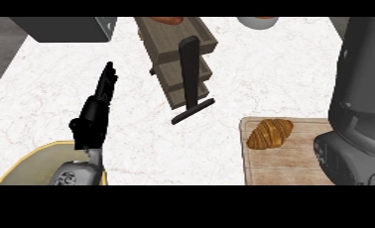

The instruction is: Pick the sweet potato from the cutting board and place it in the tiered basket

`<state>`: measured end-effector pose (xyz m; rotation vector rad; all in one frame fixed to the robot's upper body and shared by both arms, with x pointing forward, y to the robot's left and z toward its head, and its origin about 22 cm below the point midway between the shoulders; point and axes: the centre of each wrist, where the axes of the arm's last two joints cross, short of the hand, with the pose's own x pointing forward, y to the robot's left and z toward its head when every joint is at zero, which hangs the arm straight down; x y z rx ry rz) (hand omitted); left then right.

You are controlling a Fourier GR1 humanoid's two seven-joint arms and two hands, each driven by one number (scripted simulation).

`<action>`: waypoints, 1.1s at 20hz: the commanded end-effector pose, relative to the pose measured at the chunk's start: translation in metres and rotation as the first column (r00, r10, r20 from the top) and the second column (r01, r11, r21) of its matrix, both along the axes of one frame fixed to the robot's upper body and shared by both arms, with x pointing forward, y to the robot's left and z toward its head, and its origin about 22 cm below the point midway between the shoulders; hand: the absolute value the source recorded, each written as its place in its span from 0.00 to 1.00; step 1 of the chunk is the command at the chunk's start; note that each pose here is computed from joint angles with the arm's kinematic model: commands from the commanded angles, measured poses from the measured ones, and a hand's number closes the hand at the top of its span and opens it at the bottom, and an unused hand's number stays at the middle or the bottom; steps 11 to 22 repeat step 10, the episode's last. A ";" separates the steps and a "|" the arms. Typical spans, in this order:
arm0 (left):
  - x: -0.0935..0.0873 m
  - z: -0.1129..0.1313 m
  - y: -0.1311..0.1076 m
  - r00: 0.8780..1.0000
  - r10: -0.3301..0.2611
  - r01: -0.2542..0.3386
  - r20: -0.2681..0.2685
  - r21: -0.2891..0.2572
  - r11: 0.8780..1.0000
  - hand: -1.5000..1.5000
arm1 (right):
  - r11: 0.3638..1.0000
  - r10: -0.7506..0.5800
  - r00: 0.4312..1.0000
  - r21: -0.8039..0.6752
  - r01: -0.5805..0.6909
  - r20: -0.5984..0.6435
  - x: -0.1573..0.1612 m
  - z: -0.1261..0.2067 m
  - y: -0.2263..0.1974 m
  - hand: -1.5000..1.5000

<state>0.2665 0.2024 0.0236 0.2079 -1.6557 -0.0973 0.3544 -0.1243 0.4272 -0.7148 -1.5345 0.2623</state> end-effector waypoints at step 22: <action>-0.004 0.004 0.013 1.000 0.027 -0.027 -0.007 -0.016 1.000 0.50 | 0.981 -0.065 0.998 0.181 0.064 0.001 -0.074 -0.060 -0.202 0.00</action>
